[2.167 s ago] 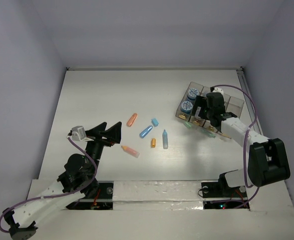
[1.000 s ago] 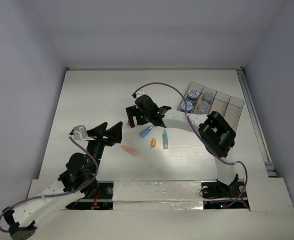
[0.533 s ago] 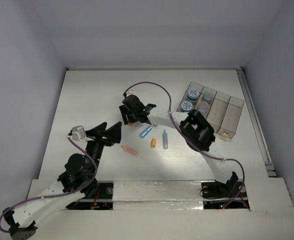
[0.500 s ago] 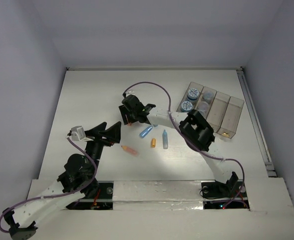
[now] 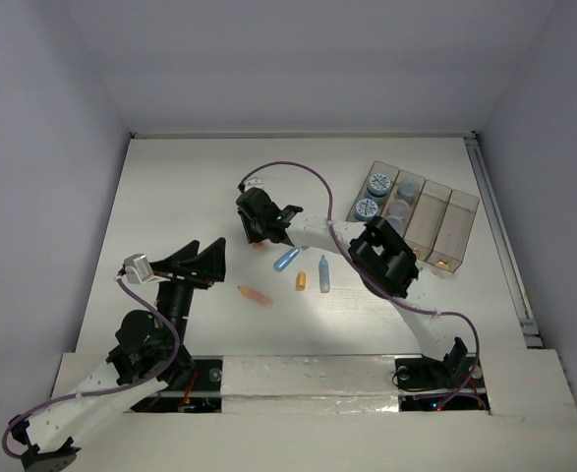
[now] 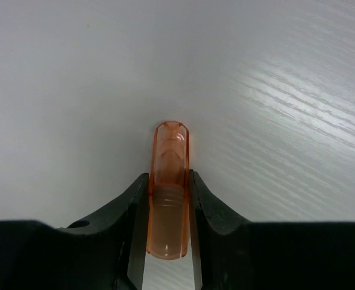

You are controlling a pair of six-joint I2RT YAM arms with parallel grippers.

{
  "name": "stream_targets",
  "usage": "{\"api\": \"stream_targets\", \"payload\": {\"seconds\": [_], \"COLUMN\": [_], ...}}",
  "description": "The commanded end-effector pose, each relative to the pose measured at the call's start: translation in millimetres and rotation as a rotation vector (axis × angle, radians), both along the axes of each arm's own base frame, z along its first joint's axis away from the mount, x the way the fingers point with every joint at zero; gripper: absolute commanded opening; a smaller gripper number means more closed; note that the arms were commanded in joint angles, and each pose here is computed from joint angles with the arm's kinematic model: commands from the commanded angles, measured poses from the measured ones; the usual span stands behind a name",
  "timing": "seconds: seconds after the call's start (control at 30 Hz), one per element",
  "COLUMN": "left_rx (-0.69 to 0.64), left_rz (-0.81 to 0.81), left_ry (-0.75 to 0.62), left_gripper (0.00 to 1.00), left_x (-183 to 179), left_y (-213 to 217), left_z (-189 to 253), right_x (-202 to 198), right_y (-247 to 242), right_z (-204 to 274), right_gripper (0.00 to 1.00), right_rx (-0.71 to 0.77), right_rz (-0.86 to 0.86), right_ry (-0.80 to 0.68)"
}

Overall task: Sort the stationery into containers
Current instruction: Pick up the stationery from the center of the board, then place the stationery in the storage box.

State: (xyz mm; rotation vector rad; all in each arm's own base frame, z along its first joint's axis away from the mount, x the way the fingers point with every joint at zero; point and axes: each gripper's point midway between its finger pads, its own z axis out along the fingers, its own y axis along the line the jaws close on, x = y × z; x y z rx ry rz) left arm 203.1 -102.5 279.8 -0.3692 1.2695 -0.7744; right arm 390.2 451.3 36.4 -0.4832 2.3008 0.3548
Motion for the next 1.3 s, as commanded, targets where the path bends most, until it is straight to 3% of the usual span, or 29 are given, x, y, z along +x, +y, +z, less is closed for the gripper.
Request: {"api": "stream_targets", "payload": {"seconds": [0.0,0.2,0.23,0.27,0.33,0.43,0.47,0.5,0.57,0.7,0.8,1.17,1.27], "left_rx": [-0.014,0.001,0.002,0.014,0.031,0.057,0.084,0.092,0.113,0.133,0.151,0.189,0.193], "left_rz": [0.011,0.01,0.008,0.001,-0.01,-0.044,-0.063,-0.071,-0.101,-0.141,-0.174,-0.174,-0.17], "left_ry": [0.0,0.009,0.007,0.011,0.016,0.018,0.032,0.035,0.042,0.044,0.055,0.074,0.075], "left_gripper": [0.99,0.99,0.99,0.99,0.99,0.99,0.99,0.99,0.99,0.99,0.99,0.99,0.99], "left_x": [1.5,3.9,4.1,4.9,7.2,9.0,11.0,11.9,13.5,14.7,16.4,20.7,21.1], "left_y": [1.2,-2.3,-3.3,-6.2,-12.2,-23.6,-31.3,-34.5,-44.7,-57.3,-68.6,-74.1,-73.7], "left_z": [1.0,-2.5,-1.9,-3.6,-5.7,-4.9,-9.9,-10.5,-12.7,-15.3,-21.1,-28.3,-28.8], "right_x": [6.7,28.5,29.1,34.9,36.8,45.7,40.9,42.6,34.0,12.4,-2.9,-24.8,-23.8], "right_y": [31.7,11.4,5.6,-21.1,-53.7,-129.5,-155.9,-196.2,-265.8,-348.1,-414.1,-459.1,-465.1], "right_z": [31.0,119.4,165.9,152.5,196.3,186.0,211.5,186.5,180.6,177.8,147.9,96.6,94.8], "right_gripper": [0.15,0.1,0.1,0.1,0.1,0.1,0.1,0.1,0.1,0.1,0.1,0.14,0.21], "right_rx": [0.152,0.376,0.48,0.472,0.542,0.496,0.516,0.467,0.45,0.467,0.395,0.254,0.226], "right_rz": [0.016,-0.033,-0.018,-0.063,-0.096,-0.225,-0.261,-0.337,-0.472,-0.651,-0.812,-0.96,-0.989], "right_ry": [-0.059,-0.187,-0.248,-0.228,-0.289,-0.312,-0.36,-0.341,-0.367,-0.396,-0.376,-0.31,-0.307]}}
